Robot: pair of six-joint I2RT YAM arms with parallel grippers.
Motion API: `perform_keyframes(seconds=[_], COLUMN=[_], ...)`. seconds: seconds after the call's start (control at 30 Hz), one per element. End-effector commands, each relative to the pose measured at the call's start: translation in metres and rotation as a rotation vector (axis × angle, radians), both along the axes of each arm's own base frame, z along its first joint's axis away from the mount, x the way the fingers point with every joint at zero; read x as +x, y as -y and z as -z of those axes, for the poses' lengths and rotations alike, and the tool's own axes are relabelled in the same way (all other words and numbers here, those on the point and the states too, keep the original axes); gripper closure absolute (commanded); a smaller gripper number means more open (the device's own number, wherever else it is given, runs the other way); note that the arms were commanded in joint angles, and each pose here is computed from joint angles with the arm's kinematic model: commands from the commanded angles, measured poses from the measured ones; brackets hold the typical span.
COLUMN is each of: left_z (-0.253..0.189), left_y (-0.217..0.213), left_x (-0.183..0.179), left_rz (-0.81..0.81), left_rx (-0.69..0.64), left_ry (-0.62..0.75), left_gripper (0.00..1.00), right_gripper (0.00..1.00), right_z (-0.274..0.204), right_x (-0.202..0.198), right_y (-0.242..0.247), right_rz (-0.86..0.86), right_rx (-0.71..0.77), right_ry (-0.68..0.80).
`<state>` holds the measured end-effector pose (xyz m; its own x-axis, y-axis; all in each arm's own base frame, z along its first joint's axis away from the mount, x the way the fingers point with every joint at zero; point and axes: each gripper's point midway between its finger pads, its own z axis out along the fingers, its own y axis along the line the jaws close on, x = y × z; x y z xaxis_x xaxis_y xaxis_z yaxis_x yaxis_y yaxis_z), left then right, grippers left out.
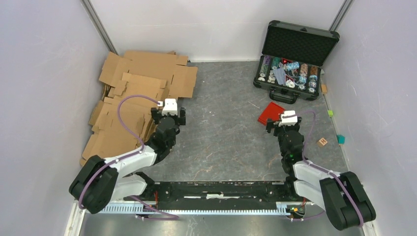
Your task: Fold the paper box
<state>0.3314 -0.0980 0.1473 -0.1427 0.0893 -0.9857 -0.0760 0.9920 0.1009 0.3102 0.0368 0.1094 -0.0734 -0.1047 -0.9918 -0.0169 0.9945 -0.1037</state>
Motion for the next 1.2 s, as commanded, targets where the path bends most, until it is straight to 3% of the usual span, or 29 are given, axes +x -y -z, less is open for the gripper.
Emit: perform_keyframes(seconds=[0.0, 0.07, 0.27, 0.4, 0.67, 0.73, 0.87, 1.17], left_z=[-0.013, -0.010, 0.018, 0.037, 0.034, 0.035, 0.038, 0.037], left_y=[-0.041, -0.054, -0.083, -0.066, -0.073, -0.074, -0.079, -0.094], left_x=[0.012, 0.015, 0.026, 0.039, 0.029, 0.030, 0.036, 0.034], left_rz=[-0.124, -0.126, -0.188, -0.067, -0.090, -0.093, -0.117, -0.166], left_rx=[0.084, 0.077, 0.104, 0.152, 0.118, 0.114, 0.100, 0.034], left_ry=[0.080, 0.135, 0.058, -0.011, 0.060, 0.051, 0.025, 0.053], left_gripper=[0.00, 0.00, 0.00, 0.04, 0.03, 0.02, 0.03, 0.04], right_gripper=[0.02, 0.02, 0.02, 0.02, 0.03, 0.02, 0.02, 0.02], right_z=[-0.012, -0.012, -0.009, -0.009, 0.006, -0.003, 0.021, 0.018], right_x=[0.001, 0.002, 0.001, -0.009, -0.037, -0.045, -0.027, -0.026], right_y=[0.043, 0.049, 0.059, 0.063, 0.064, 0.073, 0.077, 0.078], right_rz=[0.149, 0.159, 0.195, 0.213, 0.200, 0.267, 0.314, 0.314], right_rx=[-0.077, -0.088, -0.160, -0.158, -0.168, -0.160, -0.169, -0.160], right_ry=[0.078, 0.085, 0.065, 0.089, 0.120, 0.158, 0.034, 0.050])
